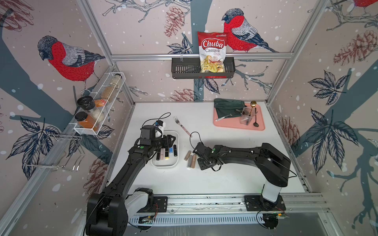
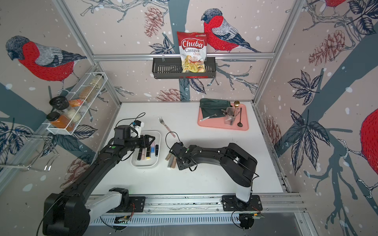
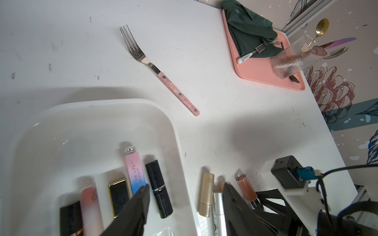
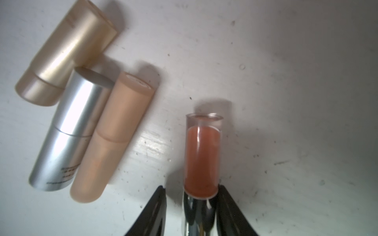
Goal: Put the lipstick into the storage box
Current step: Pick up the lipstick at the center of the board, then place the lipstick in the storage box.
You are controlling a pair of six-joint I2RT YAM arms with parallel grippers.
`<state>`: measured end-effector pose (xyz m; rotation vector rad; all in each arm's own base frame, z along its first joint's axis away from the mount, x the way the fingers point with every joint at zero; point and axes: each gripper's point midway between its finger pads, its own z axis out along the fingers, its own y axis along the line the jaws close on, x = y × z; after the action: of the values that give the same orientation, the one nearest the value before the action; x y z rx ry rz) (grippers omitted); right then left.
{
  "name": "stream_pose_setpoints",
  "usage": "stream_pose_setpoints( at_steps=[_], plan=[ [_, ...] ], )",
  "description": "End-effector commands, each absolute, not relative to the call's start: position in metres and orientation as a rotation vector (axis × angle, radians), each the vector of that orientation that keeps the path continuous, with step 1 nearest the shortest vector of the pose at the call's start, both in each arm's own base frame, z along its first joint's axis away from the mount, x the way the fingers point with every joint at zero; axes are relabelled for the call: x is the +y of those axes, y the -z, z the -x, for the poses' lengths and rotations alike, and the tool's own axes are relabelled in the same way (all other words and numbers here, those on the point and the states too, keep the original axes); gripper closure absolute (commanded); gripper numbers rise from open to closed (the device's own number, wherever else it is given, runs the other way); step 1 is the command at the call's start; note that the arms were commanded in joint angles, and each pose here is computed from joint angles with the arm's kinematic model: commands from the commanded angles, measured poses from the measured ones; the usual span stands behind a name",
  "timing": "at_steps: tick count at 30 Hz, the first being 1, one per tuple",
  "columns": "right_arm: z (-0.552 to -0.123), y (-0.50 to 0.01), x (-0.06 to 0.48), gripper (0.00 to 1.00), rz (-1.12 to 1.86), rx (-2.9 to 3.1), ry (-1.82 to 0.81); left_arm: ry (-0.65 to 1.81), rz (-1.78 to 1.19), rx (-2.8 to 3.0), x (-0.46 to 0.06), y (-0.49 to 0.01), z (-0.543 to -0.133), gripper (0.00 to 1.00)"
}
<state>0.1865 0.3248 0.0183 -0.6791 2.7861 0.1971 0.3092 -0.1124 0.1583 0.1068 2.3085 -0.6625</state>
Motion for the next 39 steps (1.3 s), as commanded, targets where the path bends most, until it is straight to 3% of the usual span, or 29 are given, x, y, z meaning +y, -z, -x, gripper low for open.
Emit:
stream_pose_setpoints(
  at_steps=[1,12,20,22,25,31,39],
  plan=[
    [-0.187,-0.016,0.318,0.63,0.679,2.786,-0.147,0.657,-0.124,2.271,-0.113,-0.165,-0.315,0.39],
    [-0.198,-0.036,0.311,0.77,0.631,2.741,-0.215,0.81,-0.161,2.228,-0.13,-0.179,-0.308,0.37],
    [-0.224,-0.104,0.313,0.82,0.521,2.6,-0.798,1.233,-0.127,2.026,-0.164,-0.221,-0.281,0.3],
    [-0.224,-0.14,0.321,0.82,0.539,2.473,-0.998,1.342,-0.119,1.941,-0.172,-0.236,-0.273,0.23],
    [-0.219,-0.19,0.327,0.81,0.571,2.277,-1.235,1.435,-0.138,1.848,-0.186,-0.256,-0.261,0.03],
    [-0.199,-0.249,0.335,0.8,0.645,2.036,-1.514,1.471,-0.213,1.815,-0.221,-0.274,-0.249,0.02],
    [-0.184,-0.265,0.348,0.8,0.725,1.98,-1.562,1.484,-0.264,1.811,-0.248,-0.279,-0.244,0.02]
  ],
)
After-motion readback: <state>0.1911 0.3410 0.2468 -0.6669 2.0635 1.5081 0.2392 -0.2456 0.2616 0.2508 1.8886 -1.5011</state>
